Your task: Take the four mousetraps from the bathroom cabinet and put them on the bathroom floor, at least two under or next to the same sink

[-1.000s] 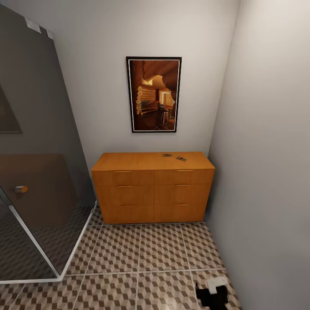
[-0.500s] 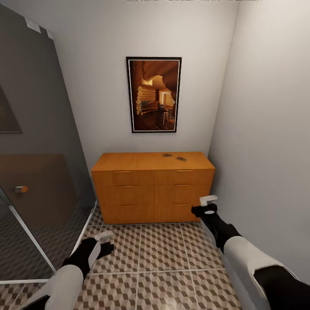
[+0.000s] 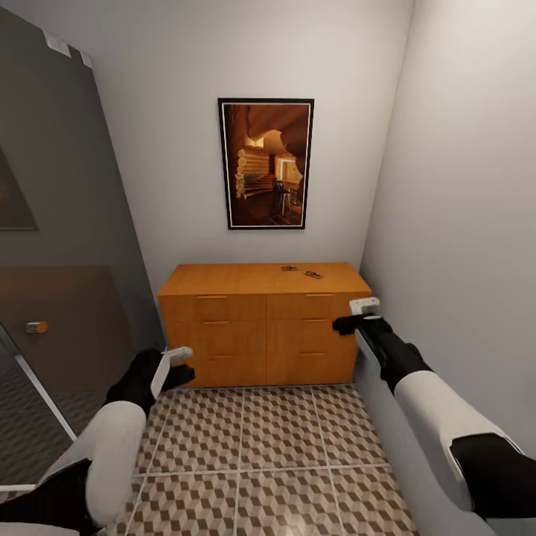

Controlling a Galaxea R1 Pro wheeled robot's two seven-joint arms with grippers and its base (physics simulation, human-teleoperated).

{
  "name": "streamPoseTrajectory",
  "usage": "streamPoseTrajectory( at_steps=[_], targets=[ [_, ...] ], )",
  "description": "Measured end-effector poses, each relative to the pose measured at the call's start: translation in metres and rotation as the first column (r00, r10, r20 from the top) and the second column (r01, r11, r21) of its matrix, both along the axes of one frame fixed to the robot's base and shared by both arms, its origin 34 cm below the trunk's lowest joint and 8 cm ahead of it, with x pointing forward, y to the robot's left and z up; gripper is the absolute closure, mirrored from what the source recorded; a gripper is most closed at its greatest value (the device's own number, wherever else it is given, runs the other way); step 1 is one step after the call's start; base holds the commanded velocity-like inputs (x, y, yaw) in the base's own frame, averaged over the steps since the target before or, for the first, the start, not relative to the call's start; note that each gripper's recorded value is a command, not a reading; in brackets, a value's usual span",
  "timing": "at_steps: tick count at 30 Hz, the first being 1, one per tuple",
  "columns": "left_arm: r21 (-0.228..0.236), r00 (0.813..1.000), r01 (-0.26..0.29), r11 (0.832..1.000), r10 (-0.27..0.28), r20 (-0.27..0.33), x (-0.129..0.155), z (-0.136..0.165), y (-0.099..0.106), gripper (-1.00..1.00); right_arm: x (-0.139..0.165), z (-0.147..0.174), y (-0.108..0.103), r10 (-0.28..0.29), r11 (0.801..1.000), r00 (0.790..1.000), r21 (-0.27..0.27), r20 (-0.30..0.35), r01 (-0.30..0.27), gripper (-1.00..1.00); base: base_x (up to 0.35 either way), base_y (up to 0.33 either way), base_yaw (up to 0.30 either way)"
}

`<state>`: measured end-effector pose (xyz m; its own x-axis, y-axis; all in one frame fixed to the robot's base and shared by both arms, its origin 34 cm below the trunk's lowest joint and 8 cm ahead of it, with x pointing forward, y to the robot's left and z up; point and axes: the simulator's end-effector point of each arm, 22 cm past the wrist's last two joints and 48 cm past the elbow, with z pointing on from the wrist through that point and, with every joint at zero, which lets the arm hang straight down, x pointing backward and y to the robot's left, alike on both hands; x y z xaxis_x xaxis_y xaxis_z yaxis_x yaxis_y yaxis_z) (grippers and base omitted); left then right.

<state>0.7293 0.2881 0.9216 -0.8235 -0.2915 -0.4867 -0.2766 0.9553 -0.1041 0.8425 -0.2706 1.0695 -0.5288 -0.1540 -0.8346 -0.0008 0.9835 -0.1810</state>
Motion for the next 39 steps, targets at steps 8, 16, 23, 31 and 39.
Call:
streamPoseTrajectory(
  at_steps=[8, 16, 23, 31, 39],
  targets=[
    [-0.038, 0.997, 0.066, 0.997, -0.064, 0.053, 0.074, 0.123, -0.023, -1.0, 0.029, 0.089, -0.009, -0.03, 0.999, 0.999, 0.021, 0.011, 0.03, -1.0, 0.0, 0.0, 0.0],
    [-0.058, 0.985, 0.157, 0.986, -0.152, 0.086, 0.111, 0.228, -0.054, -1.0, 0.038, 0.238, -0.06, -0.138, 0.986, 0.99, 0.098, -0.003, 0.137, -1.0, 0.0, 0.0, 0.0],
    [-0.062, 0.982, 0.183, 0.981, -0.18, 0.05, 0.106, 0.227, -0.062, -1.0, 0.032, 0.265, -0.089, -0.182, 0.98, 0.983, 0.079, -0.007, 0.182, -1.0, 0.0, 0.0, 0.0],
    [-0.07, 0.982, 0.189, 0.98, -0.189, 0.005, 0.098, 0.212, -0.06, -1.0, 0.024, 0.269, -0.134, -0.238, 0.971, 0.971, 0.009, -0.003, 0.238, -1.0, 0.0, 0.0, 0.0],
    [-0.073, 0.982, 0.187, 0.98, -0.187, -0.002, 0.096, 0.21, -0.058, -1.0, 0.022, 0.262, -0.14, -0.202, 0.979, 0.979, -0.044, -0.021, 0.201, -1.0, 0.095, 0.0, 0.0]
  ],
)
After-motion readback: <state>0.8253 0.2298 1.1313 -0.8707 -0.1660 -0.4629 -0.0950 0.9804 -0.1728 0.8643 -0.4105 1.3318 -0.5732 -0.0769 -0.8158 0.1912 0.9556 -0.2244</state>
